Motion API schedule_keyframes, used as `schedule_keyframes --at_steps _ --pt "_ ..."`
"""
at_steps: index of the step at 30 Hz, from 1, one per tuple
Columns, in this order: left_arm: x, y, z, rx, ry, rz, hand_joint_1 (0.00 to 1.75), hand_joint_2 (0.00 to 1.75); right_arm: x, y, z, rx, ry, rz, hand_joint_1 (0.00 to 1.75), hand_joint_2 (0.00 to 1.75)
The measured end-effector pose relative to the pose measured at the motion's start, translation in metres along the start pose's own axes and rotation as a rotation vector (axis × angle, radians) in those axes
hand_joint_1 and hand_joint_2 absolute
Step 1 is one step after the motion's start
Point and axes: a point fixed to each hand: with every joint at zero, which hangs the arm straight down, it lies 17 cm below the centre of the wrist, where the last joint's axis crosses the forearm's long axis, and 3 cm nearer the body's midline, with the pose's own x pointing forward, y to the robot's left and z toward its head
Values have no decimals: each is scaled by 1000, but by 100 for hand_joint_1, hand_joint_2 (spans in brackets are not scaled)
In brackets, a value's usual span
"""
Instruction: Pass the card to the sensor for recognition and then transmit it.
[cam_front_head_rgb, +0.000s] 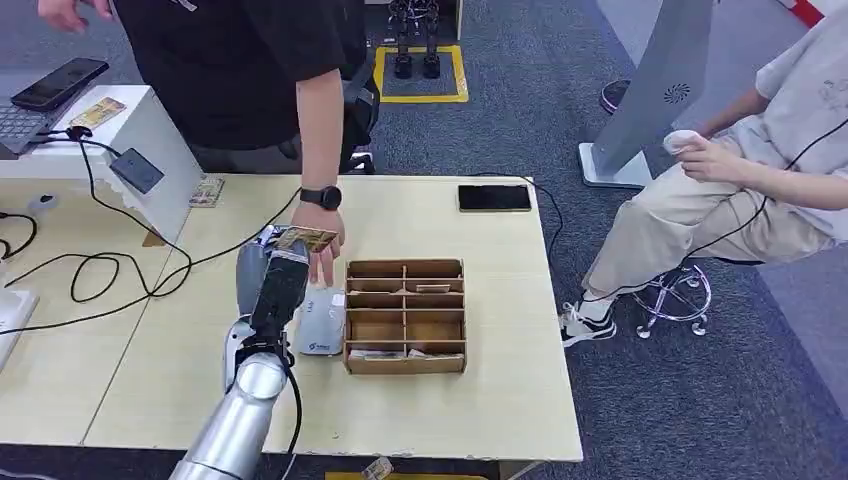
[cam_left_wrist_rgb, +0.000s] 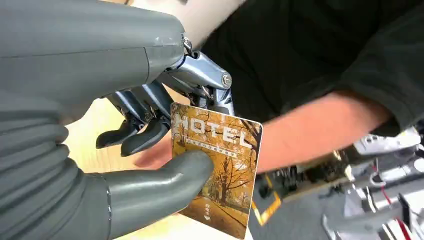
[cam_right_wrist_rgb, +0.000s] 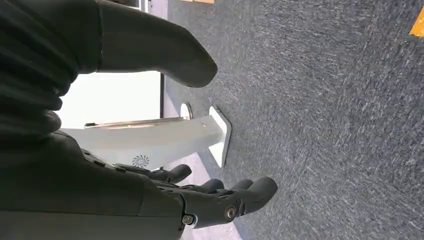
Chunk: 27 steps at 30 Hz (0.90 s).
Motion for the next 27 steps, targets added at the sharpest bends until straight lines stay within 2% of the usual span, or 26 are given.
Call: schedule_keyframes --at_steps 3,5,7,11,13,19,27 --pt "5 7 2 47 -83 -295 175 175 0 2 0 8 -1 4 0 175" --pt "8 2 5 30 -143 -462 175 175 1 1 0 9 -3 8 0 175" --pt "5 -1 7 17 -152 -508 175 175 1 1 0 9 -3 8 0 175" --pt "0 -16 16 -34 -227 -753 175 175 3 0 0 7 -8 16 0 175" --pt "-11 -21 21 -56 -224 -829 175 175 4 0 0 6 -10 19 0 175" --pt "-47 -34 39 -136 -165 -889 175 175 5 -1 0 4 -13 24 0 175" --pt "-68 -45 54 -200 -139 -907 175 175 6 -2 0 2 -16 29 0 175"
